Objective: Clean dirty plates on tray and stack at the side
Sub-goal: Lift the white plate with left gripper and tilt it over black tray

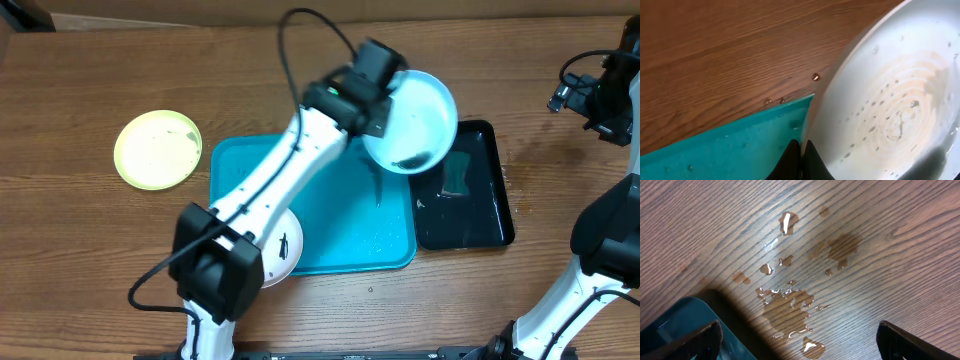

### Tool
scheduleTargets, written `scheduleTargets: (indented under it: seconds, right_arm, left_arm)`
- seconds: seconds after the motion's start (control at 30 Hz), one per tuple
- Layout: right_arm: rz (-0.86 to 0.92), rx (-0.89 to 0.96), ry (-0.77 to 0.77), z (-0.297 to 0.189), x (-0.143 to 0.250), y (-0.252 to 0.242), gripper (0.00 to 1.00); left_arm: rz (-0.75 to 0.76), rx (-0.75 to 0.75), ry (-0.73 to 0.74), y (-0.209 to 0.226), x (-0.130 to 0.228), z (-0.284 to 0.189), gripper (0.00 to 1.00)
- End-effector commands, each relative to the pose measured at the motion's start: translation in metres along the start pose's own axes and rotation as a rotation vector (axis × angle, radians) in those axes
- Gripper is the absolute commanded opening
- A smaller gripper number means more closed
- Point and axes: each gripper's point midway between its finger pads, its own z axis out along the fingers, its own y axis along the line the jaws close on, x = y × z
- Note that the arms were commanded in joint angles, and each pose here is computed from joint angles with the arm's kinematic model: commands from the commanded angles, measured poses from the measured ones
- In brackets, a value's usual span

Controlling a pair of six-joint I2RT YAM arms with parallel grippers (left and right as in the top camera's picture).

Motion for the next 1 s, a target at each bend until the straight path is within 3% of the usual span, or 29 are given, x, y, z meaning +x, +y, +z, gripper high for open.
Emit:
scheduleTargets:
  seconds: [0.0,0.2,0.47,0.67,0.97]
  right_arm:
    - [0.008,0.003,-0.018,-0.005,-0.002,-0.001,1.00]
    - [0.008,0.003,-0.018,-0.005,-0.002,-0.001,1.00]
    - [0.008,0.003,-0.018,-0.005,-0.002,-0.001,1.00]
    - [0.008,0.003,-0.018,-0.005,-0.002,-0.001,1.00]
    - [0.008,0.003,-0.018,-0.005,-0.002,-0.001,1.00]
  left_arm:
    - [0.096,-0.141,-0.094,-0.013,-0.009,-0.013,0.04]
    - [0.300,-0.398,-0.255,-0.048,-0.009,-0.053,0.04]
    - [0.462,-0.567,-0.445,-0.096,-0.012,-0.106,0.04]
    - [0.491,-0.616,-0.501,-0.112,-0.008,-0.125,0.04]
    - [0.437,-0.527,-0.491,-0.117,-0.006,-0.115,0.04]
